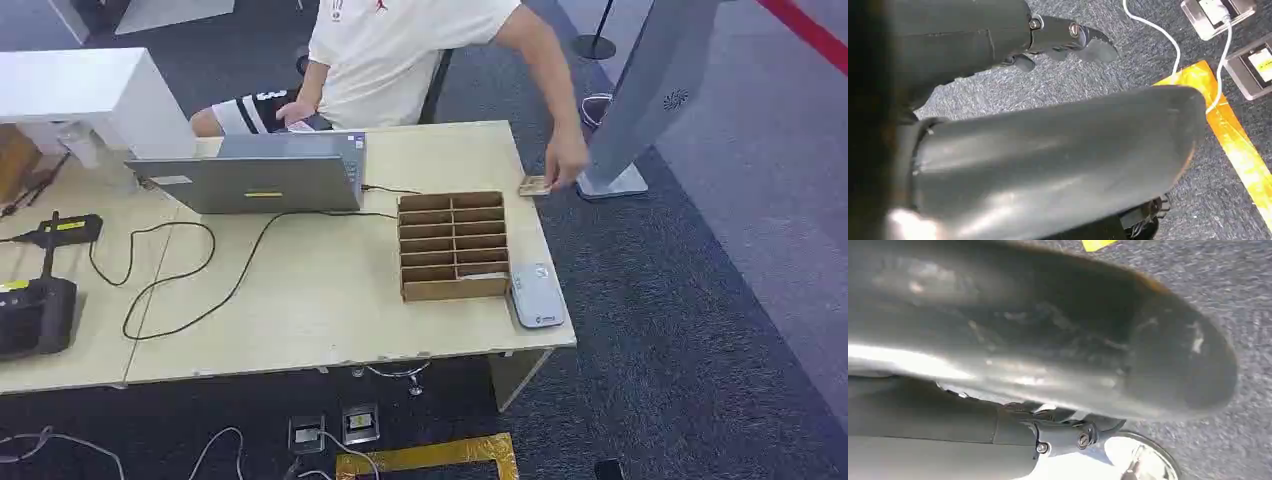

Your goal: Pass the card to the sensor for recognition and then transmit it.

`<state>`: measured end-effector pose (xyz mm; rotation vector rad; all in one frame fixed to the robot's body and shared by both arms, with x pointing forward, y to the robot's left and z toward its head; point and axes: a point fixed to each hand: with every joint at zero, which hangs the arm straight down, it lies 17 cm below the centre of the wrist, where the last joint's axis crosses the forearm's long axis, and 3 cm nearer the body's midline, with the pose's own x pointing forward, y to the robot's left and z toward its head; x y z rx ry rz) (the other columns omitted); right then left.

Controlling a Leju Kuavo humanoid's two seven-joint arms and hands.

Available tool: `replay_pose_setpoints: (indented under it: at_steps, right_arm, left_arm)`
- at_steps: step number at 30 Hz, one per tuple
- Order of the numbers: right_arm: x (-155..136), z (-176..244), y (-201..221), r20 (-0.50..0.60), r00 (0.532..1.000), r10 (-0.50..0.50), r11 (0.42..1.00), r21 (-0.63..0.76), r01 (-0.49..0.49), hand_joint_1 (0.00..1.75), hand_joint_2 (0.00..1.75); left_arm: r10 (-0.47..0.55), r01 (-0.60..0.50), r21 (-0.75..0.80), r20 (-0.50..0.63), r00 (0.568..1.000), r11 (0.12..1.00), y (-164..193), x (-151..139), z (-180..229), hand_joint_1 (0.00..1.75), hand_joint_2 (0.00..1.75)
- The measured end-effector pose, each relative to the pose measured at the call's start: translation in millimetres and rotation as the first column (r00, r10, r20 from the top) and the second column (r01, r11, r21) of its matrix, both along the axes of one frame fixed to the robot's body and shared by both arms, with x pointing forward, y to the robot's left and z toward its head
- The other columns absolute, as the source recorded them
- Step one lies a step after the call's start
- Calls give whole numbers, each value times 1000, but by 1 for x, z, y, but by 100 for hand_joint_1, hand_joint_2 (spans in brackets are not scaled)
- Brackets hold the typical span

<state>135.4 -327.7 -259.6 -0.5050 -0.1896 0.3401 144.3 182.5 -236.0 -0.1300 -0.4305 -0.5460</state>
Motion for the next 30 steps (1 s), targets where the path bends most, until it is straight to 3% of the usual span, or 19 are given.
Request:
replay_pose_setpoints:
  at_steps: [9, 13, 15, 16, 18, 20, 21, 24, 30]
  right_arm:
    - [12, 8, -25, 3, 1000, 6, 997, -82, -5, 0, 0]
    - [33, 33, -99, 7, 1000, -15, 956, -291, 17, 0, 0]
    - [44, 48, -137, -2, 1000, -14, 926, -377, 12, 0, 0]
    - [38, 51, -157, -39, 998, -39, 919, -394, 20, 0, 0]
    - [-12, 54, -211, -220, 967, -128, 914, -404, 30, 0, 0]
    - [-33, 85, -276, -289, 931, -220, 878, -475, 60, 0, 0]
    - [-12, 111, -310, -248, 948, -198, 845, -533, 37, 0, 175]
    - [76, 198, -365, -105, 992, -74, 740, -672, -16, 0, 175]
    - [197, 347, -373, 92, 979, 180, 552, -834, -23, 0, 175]
  left_arm:
    - [-30, 30, 7, 13, 999, 1000, -1, 3, 1, 0, 0]
    - [-119, 119, 7, 122, 985, 993, -19, 12, 8, 0, 0]
    - [-117, 118, 0, 139, 983, 993, -27, 16, 11, 0, 0]
    - [-104, 107, -11, 144, 984, 994, -31, 18, 12, 0, 0]
    - [-69, 76, -40, 153, 986, 996, -37, 22, 15, 0, 0]
    - [-34, 44, -65, 147, 988, 997, -40, 19, 16, 0, 0]
    - [-19, 29, -72, 142, 990, 997, -40, 17, 15, 0, 0]
    - [6, 7, -86, 147, 989, 996, -42, 21, 17, 0, 0]
    - [23, -9, -101, 138, 990, 995, -50, 20, 17, 0, 0]
